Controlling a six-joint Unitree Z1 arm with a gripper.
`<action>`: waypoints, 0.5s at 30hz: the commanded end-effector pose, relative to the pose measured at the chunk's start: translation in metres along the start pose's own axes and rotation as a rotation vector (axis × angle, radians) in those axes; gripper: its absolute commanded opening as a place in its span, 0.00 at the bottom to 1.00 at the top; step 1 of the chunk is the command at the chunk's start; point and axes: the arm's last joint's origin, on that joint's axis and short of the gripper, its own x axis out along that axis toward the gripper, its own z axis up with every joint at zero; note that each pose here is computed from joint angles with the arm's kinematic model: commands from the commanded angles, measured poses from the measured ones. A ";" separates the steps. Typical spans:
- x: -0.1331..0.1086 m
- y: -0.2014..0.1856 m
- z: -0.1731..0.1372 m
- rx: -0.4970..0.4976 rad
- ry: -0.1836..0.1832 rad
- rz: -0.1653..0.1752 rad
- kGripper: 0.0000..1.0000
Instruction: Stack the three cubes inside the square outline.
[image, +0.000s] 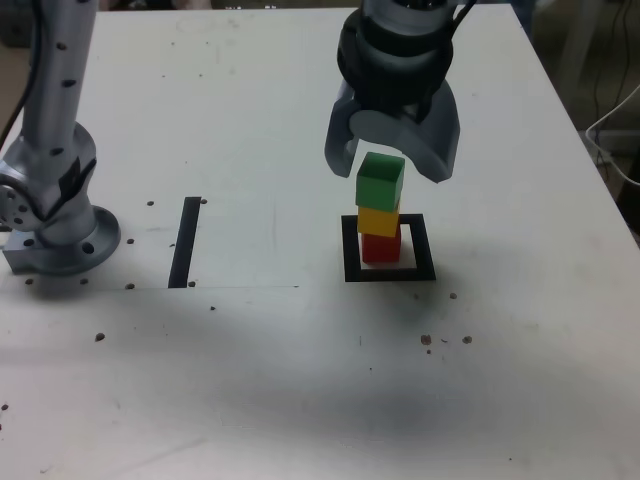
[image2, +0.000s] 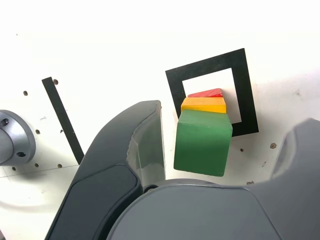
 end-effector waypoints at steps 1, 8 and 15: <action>-0.002 0.002 -0.004 -0.004 -0.001 0.002 0.99; -0.007 0.004 -0.018 -0.009 -0.009 -0.011 0.99; -0.012 0.009 -0.043 -0.027 -0.018 -0.050 0.99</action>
